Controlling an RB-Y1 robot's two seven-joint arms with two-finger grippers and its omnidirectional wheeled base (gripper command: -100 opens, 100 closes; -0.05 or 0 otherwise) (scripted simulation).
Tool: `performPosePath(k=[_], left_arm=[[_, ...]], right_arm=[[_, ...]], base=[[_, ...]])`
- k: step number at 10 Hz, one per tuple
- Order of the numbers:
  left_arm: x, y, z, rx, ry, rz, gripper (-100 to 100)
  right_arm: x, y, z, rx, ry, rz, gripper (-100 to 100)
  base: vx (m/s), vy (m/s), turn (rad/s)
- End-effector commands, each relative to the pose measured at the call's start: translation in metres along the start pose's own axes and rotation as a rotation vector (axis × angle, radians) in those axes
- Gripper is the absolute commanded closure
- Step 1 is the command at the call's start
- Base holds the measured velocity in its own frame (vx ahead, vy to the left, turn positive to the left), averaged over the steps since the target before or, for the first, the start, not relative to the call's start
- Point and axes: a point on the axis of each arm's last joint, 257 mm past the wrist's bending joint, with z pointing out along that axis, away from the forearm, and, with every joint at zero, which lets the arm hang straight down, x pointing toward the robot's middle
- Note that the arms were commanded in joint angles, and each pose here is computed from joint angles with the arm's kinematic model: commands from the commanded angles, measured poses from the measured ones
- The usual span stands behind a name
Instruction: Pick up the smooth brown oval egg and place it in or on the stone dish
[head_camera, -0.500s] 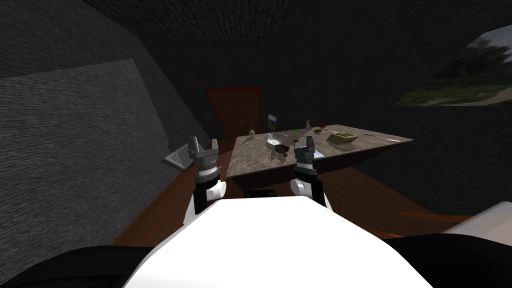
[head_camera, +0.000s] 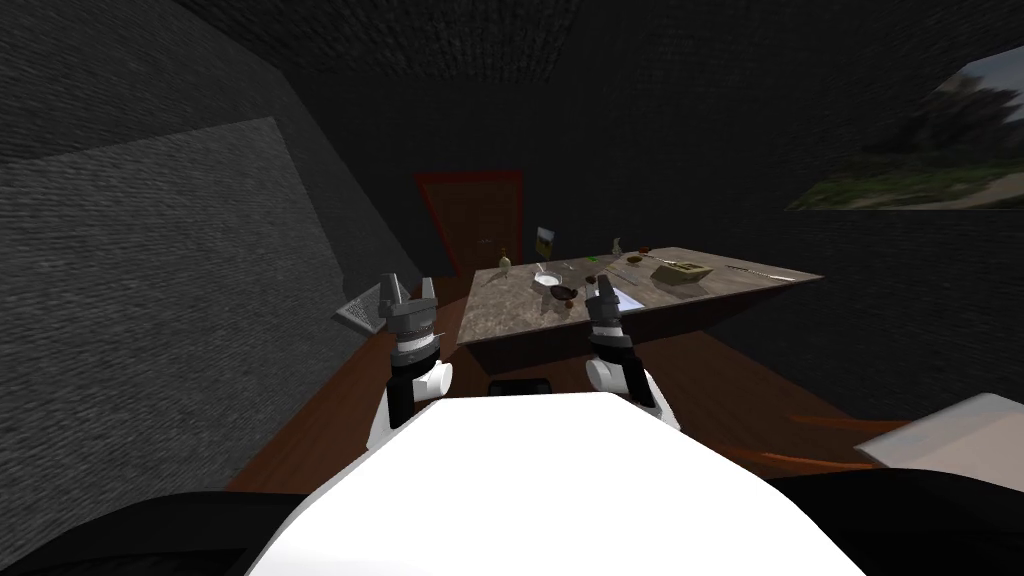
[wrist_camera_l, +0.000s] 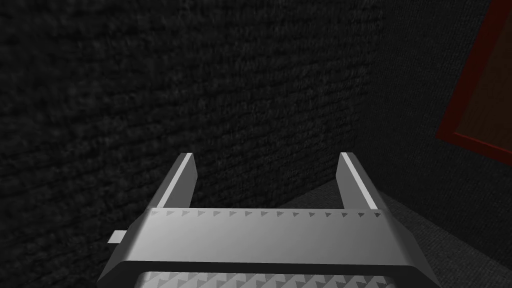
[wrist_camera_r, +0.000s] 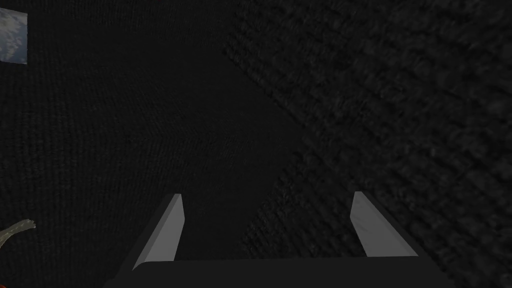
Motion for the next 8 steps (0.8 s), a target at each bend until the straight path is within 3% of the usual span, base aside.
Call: performPosePath(k=[1,7,8], left_arm=[[0.000,0.000,0.000,0.000,0.000,0.000,0],[0.000,0.000,0.000,0.000,0.000,0.000,0],[0.000,0.000,0.000,0.000,0.000,0.000,0]], right_arm=[[0.005,-0.012,0.001,0.012,0.045,-0.081,-100],[0.013,-0.081,-0.005,0.114,0.200,-0.427,-100],[0.013,-0.083,-0.006,0.119,0.201,-0.427,-100]], base=[[-0.105,0.014,0.016],[-0.102,0.024,0.024],[-0.057,0.024,0.011]])
